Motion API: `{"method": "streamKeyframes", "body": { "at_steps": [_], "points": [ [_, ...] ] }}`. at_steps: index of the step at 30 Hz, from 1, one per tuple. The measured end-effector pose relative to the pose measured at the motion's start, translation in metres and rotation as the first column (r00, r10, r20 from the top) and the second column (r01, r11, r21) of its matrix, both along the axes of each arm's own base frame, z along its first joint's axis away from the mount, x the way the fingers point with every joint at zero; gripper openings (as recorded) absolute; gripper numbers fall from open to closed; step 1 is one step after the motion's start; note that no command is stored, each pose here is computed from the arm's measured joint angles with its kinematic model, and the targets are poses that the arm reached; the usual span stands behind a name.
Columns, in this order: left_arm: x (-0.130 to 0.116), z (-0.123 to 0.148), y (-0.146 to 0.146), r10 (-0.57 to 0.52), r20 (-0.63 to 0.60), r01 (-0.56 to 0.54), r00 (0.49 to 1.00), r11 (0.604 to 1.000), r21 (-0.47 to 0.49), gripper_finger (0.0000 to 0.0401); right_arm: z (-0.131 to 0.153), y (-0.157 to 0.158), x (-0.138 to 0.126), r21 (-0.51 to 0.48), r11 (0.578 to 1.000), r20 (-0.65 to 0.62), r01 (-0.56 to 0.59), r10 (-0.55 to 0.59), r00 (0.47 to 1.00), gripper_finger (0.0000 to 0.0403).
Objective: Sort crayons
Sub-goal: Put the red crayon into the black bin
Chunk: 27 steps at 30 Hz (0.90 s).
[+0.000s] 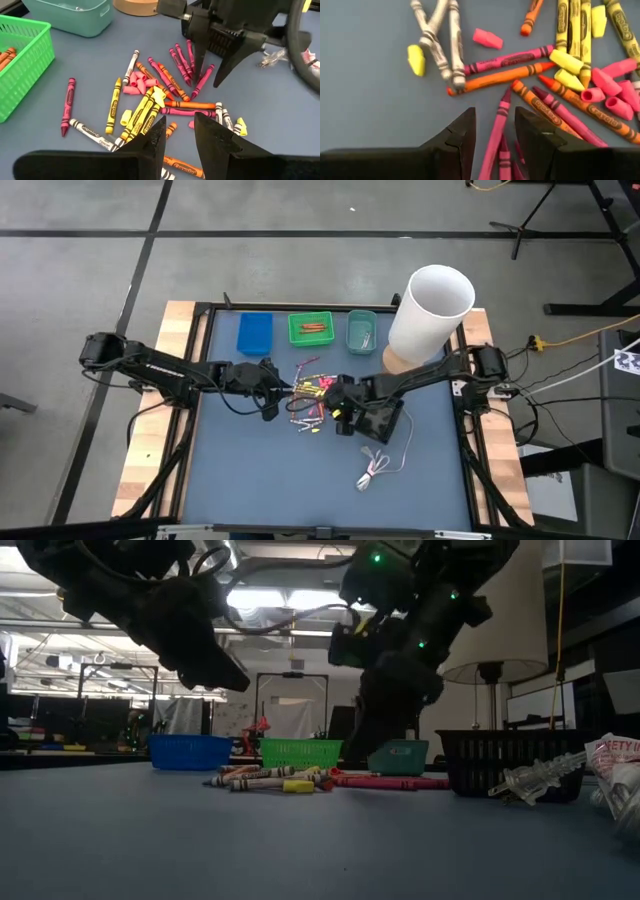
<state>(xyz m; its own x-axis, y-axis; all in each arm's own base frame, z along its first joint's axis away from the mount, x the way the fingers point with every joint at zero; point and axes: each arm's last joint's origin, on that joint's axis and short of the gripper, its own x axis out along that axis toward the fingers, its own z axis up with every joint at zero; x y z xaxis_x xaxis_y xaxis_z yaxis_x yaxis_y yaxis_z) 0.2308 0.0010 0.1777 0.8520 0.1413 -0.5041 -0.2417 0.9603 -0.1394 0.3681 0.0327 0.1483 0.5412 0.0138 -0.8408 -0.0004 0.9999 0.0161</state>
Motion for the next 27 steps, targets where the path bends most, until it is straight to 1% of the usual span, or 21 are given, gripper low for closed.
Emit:
{"method": "streamKeyframes", "body": {
  "at_steps": [4,7,9,14,19,27],
  "points": [
    [0.0,0.0,0.0,0.0,0.0,0.0,1.0,1.0,-0.001,0.0086,-0.008,0.0,0.002,-0.004,1.0,-0.019,0.002,-0.002,1.0,0.0136],
    [0.0,0.0,0.0,0.0,0.001,0.0,1.0,1.0,-0.001,0.0086,-0.014,-0.001,0.002,-0.032,0.999,-0.035,0.016,-0.017,0.999,0.0136],
    [0.0,0.0,0.0,0.0,0.0,0.0,1.0,1.0,-0.001,0.0086,-0.015,-0.001,0.002,-0.053,0.998,-0.033,0.028,-0.03,0.999,0.0136],
    [0.0,0.0,0.0,0.0,0.0,0.0,1.0,1.0,-0.002,0.0086,-0.015,-0.002,0.002,-0.056,0.998,-0.033,0.03,-0.032,0.999,0.0136],
    [0.0,0.0,0.0,0.0,0.0,0.0,1.0,1.0,-0.002,0.0086,-0.017,0.0,0.002,-0.011,1.0,-0.044,0.003,-0.004,0.999,0.0136],
    [0.0,0.0,0.0,-0.001,-0.001,0.001,1.0,1.0,-0.003,0.0086,-0.025,0.001,0.004,0.016,1.0,-0.065,-0.013,0.014,0.998,0.0136]
  ]
}}
